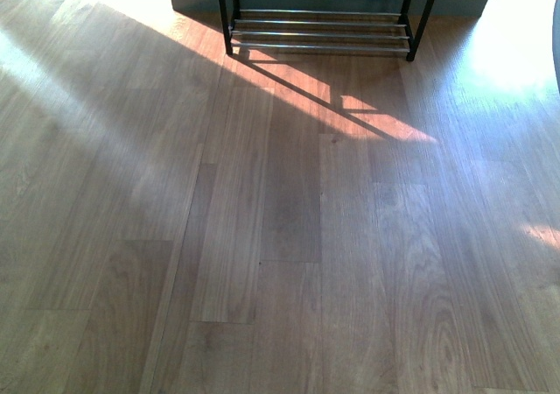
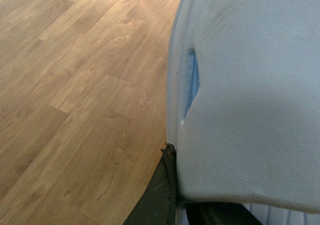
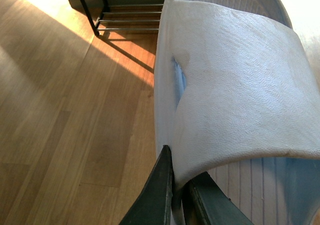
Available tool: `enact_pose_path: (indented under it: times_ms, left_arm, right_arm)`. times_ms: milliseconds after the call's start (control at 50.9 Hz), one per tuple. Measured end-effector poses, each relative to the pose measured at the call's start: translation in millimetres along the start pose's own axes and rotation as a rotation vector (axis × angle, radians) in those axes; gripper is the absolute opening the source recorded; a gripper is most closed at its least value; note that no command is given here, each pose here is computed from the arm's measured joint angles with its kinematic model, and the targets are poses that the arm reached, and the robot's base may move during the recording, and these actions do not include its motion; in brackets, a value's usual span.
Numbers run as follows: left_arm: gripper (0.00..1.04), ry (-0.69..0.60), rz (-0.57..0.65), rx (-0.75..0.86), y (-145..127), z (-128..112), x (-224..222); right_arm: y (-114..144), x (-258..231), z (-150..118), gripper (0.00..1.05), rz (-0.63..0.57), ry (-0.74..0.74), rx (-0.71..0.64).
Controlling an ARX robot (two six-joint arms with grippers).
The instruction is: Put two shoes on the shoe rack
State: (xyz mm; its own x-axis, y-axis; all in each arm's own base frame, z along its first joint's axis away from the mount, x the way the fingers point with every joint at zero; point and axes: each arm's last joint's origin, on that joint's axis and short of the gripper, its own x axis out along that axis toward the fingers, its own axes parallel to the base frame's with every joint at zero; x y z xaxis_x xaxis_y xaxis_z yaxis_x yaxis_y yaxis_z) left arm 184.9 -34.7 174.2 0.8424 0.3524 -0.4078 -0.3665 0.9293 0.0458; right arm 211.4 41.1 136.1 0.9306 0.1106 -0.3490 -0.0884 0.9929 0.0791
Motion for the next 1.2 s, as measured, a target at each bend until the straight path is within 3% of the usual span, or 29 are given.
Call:
enact_pose_path:
  times_ms: [1200]
  left_arm:
    - [0.02,0.0,-0.001,0.004,0.1,-0.2,-0.2]
  right_arm:
    - [0.4,-0.1,0.2,0.02,0.002,-0.001,0.0]
